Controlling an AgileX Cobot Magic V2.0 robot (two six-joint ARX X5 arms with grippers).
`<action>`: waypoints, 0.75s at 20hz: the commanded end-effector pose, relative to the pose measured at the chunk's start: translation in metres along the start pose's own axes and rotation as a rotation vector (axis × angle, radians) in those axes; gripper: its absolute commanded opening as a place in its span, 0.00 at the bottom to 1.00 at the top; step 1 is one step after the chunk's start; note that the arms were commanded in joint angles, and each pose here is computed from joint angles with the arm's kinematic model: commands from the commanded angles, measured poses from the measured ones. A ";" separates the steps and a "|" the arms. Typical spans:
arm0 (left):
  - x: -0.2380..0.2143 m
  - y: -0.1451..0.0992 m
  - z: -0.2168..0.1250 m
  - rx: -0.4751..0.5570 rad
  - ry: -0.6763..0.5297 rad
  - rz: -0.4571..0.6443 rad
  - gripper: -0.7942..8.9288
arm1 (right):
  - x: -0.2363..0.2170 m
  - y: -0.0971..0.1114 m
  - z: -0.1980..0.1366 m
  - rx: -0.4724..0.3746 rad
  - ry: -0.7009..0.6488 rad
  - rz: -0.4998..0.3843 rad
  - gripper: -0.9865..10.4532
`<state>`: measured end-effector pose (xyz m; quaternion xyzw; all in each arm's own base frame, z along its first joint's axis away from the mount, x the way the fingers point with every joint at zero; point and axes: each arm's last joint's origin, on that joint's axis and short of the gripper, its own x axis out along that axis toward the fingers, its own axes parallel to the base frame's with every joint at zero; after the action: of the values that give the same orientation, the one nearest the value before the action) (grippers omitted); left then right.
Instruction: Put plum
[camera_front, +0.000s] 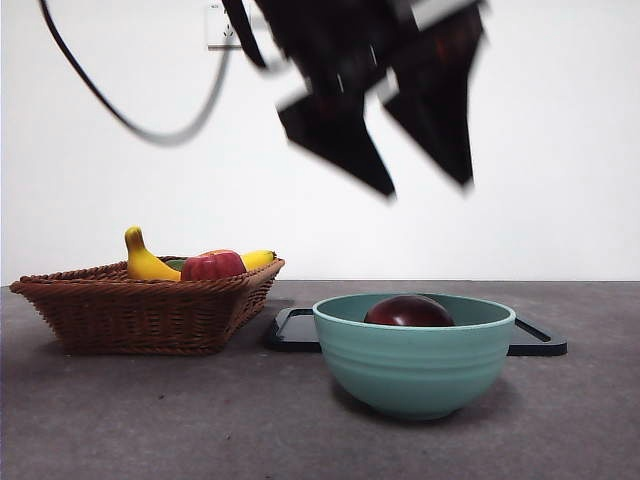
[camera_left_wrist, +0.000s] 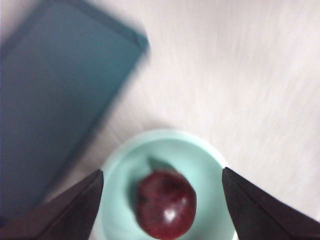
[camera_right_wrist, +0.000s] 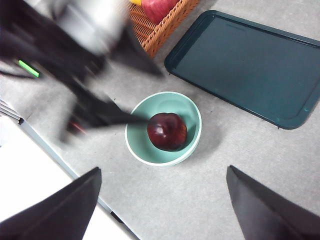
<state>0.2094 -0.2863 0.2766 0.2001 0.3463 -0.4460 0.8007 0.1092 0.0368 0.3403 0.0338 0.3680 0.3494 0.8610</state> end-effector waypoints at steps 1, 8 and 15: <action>-0.037 0.010 0.011 -0.059 -0.096 0.030 0.48 | -0.003 0.002 0.004 -0.011 -0.017 0.001 0.44; -0.137 0.048 -0.014 -0.221 -0.191 0.162 0.47 | -0.003 0.002 0.004 -0.011 -0.016 0.001 0.44; -0.152 0.037 -0.091 -0.291 -0.197 0.021 0.47 | -0.003 0.002 0.004 -0.011 -0.016 0.002 0.44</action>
<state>0.1507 -0.1200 0.3251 0.0451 0.3271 -0.3964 0.8567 0.1092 0.0368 0.3403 0.0338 0.3680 0.3494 0.8610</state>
